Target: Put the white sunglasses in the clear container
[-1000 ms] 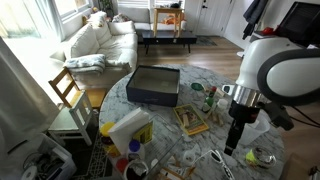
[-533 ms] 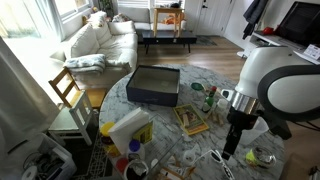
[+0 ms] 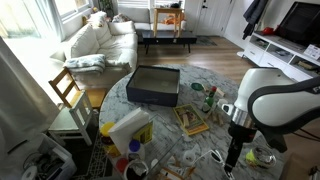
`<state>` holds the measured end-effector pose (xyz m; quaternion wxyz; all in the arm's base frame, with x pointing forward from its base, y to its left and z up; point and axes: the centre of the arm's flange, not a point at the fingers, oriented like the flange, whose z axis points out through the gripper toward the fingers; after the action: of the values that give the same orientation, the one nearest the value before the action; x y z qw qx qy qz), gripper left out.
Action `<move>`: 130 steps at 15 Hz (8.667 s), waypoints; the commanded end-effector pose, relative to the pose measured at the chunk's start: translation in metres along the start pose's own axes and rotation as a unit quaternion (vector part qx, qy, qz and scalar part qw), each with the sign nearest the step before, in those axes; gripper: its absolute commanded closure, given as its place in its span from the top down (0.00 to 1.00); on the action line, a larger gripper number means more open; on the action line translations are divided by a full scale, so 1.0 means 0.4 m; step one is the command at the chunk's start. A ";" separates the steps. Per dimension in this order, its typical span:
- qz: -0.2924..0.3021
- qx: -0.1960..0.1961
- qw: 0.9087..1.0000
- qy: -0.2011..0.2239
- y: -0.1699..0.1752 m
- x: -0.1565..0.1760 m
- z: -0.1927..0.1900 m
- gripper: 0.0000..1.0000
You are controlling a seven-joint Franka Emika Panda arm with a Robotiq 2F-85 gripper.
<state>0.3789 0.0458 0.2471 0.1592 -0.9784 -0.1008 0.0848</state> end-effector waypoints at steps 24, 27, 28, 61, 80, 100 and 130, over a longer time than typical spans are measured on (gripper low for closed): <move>-0.042 -0.122 0.988 0.086 0.058 0.066 0.098 0.33; -0.046 -0.123 0.988 0.086 0.056 0.070 0.094 0.11; -0.047 -0.124 0.987 0.086 0.057 0.071 0.093 0.05; -0.171 -0.353 0.863 0.318 -0.203 0.307 -0.194 0.02; -0.183 -0.352 0.859 0.324 -0.219 0.309 -0.178 0.02; -0.227 -0.363 0.828 0.361 -0.230 0.317 0.029 0.02; -0.152 -0.296 0.844 0.421 -0.199 0.325 -0.231 1.00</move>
<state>0.5107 0.1378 0.3108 -0.1392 -0.8783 -0.2283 -0.3963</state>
